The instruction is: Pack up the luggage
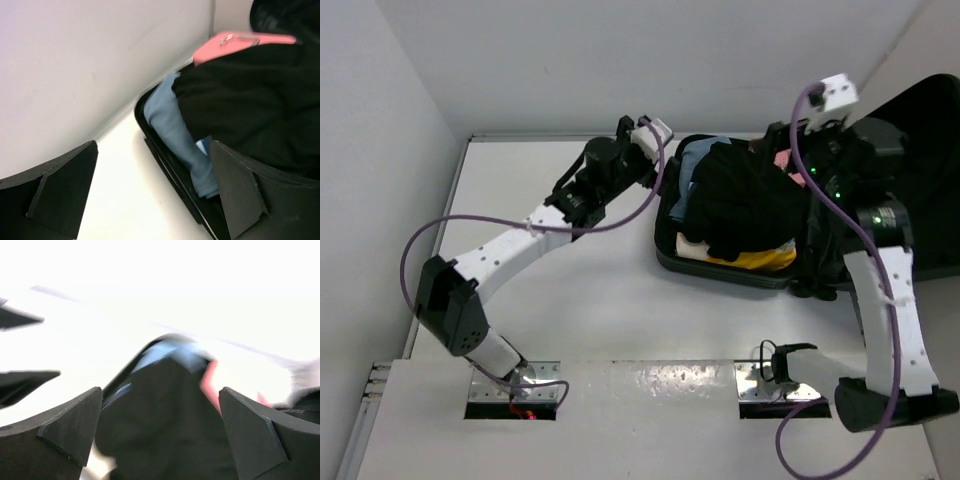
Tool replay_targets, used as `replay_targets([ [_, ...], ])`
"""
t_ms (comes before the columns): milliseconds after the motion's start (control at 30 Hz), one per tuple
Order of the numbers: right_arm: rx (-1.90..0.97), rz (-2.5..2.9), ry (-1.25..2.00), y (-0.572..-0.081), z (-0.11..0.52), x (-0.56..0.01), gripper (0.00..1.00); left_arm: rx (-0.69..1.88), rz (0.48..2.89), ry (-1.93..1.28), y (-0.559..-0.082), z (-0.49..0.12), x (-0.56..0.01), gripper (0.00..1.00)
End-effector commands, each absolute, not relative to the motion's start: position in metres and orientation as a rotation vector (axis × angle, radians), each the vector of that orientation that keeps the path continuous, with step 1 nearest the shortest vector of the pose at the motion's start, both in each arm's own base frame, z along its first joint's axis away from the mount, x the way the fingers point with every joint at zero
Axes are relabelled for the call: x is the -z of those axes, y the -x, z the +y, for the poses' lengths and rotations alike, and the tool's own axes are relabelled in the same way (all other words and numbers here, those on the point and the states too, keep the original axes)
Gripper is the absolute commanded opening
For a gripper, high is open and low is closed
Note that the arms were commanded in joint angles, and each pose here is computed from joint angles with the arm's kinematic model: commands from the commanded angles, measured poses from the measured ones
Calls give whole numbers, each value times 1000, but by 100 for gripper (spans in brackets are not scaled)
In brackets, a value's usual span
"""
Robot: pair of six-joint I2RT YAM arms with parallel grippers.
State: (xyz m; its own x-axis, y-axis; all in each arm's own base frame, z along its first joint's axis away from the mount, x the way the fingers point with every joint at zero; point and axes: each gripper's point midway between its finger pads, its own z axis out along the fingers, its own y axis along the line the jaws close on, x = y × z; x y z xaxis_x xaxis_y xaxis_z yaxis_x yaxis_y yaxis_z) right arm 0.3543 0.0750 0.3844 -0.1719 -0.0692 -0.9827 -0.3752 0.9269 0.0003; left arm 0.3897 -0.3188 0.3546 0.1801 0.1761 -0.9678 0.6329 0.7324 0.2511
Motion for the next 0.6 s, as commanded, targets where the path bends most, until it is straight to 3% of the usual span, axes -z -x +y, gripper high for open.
replay_targets([
  [0,158,1700,183,-346,6,-423,99,475,1461,-649,-409,-319,-370,99],
  [267,817,1672,-24,-289,-102,-447,99,701,1429,-765,-407,-369,-369,99],
  [300,814,1651,-54,-277,-106,-453,99,774,1355,-827,-395,-384,-393,99],
  [567,814,1574,-193,-212,-120,-489,97,1224,1309,-866,-365,-488,-428,99],
])
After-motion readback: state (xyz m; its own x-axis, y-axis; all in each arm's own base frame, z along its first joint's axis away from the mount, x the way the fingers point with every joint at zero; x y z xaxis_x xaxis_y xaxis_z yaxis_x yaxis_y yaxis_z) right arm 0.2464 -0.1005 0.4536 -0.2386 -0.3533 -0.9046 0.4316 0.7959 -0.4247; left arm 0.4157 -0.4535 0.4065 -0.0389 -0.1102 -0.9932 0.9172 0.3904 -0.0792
